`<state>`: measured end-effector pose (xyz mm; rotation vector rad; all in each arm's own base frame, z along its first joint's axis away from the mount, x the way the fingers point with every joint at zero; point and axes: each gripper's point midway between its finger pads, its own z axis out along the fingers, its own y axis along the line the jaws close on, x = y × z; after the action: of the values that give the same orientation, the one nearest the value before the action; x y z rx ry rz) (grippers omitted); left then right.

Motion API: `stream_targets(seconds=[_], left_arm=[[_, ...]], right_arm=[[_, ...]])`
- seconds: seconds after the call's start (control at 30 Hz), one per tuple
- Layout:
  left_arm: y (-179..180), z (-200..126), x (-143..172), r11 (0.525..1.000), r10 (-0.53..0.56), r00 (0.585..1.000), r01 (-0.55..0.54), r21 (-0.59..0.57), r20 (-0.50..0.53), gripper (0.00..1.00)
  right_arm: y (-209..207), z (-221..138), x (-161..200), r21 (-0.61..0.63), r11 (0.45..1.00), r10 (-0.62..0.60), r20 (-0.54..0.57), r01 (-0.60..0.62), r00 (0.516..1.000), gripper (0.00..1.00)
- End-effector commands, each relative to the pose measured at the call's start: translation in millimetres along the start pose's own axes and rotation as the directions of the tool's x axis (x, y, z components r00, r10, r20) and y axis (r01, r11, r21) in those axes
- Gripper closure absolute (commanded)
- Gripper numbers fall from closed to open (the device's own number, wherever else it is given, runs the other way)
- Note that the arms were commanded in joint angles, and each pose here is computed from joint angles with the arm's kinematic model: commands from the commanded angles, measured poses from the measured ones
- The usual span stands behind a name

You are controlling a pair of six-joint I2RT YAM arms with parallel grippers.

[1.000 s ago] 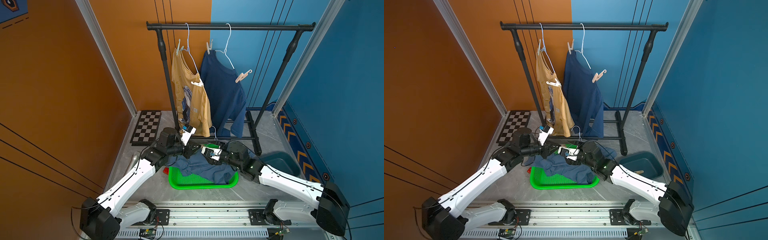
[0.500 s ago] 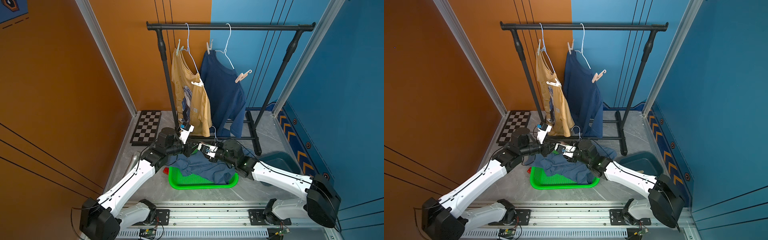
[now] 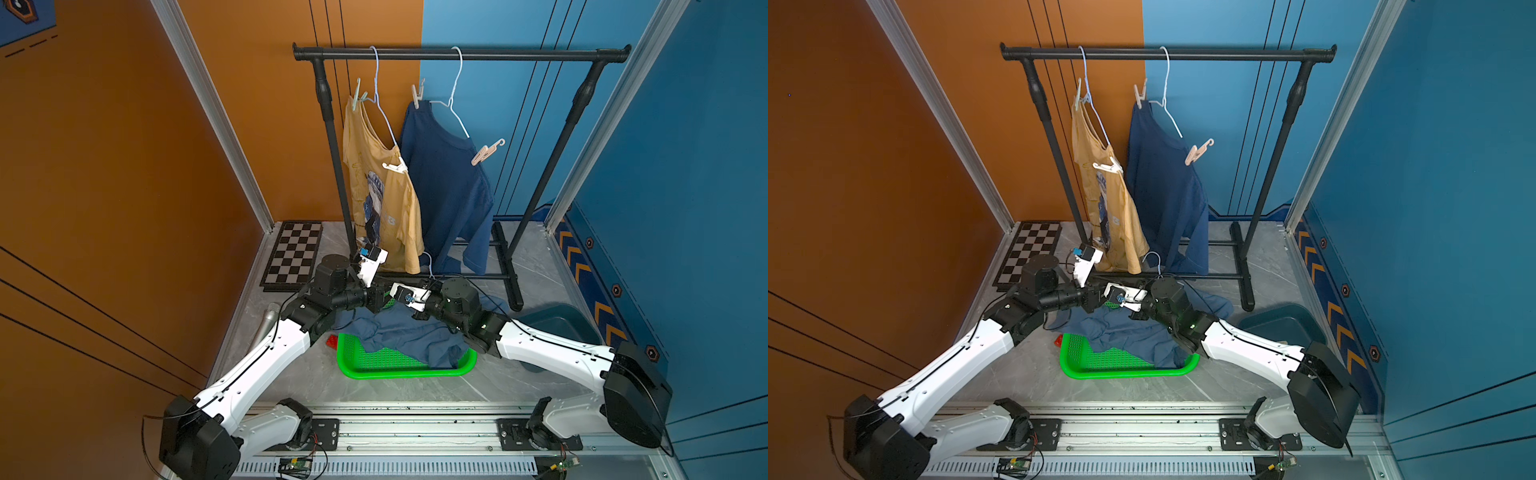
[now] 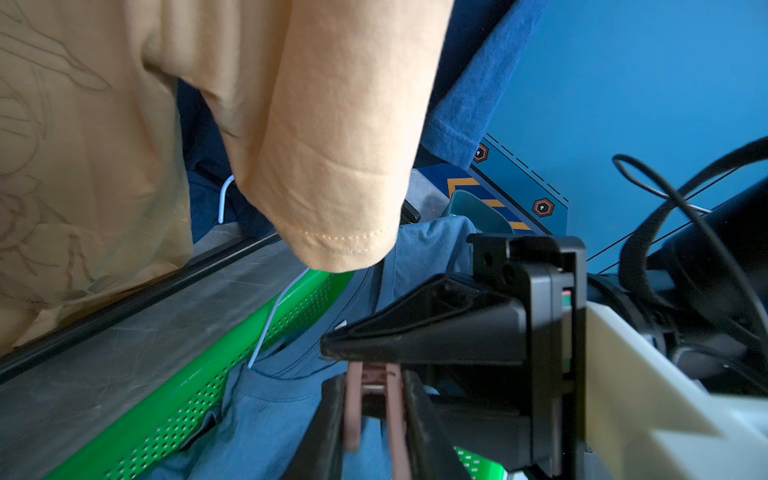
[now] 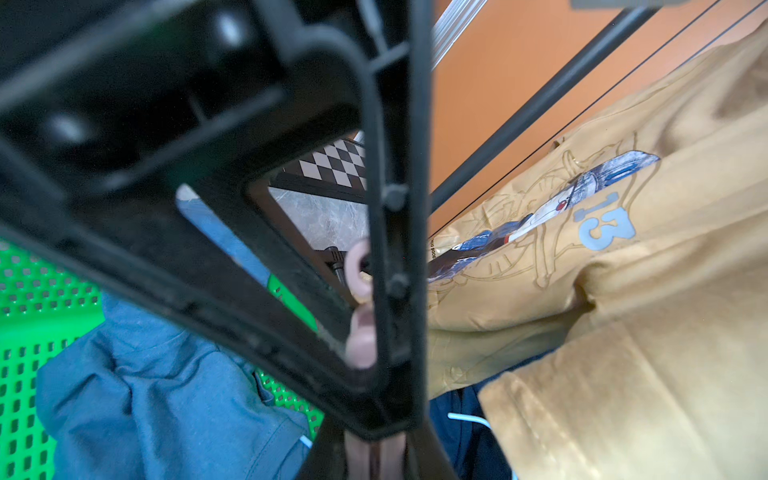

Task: Remove the clothespins securing t-shirts to the hanger
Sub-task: Place the clothespin in the storage box.

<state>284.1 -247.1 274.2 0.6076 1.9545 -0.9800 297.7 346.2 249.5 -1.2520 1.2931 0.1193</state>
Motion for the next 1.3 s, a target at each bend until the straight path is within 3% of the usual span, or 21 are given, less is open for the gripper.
stream_targets(seconds=[0.0,0.43,0.73,0.93,1.27], left_arm=[[-3,0,0,1.0,0.013,1.0,-0.013,0.028,0.008,0.69],[-7,-6,-14,0.999,0.037,0.996,-0.04,0.037,0.078,0.39],[-20,-6,-23,0.991,0.087,0.989,-0.098,0.087,0.119,0.37],[-45,17,-26,0.968,0.225,0.959,-0.241,0.076,0.171,0.34],[-81,61,-15,0.933,0.323,0.929,-0.344,0.103,0.183,0.32]], right_arm=[[-5,1,-10,-0.003,1.0,-0.024,0.006,0.024,1.0,0.87],[-17,-19,12,-0.005,1.0,-0.006,-0.047,0.006,0.999,0.89],[-35,-46,30,0.028,0.999,0.04,-0.105,-0.037,0.994,0.89],[-54,-78,54,0.071,0.991,0.124,-0.175,-0.113,0.977,0.89],[-67,-153,100,0.144,0.965,0.254,-0.314,-0.219,0.915,0.87]])
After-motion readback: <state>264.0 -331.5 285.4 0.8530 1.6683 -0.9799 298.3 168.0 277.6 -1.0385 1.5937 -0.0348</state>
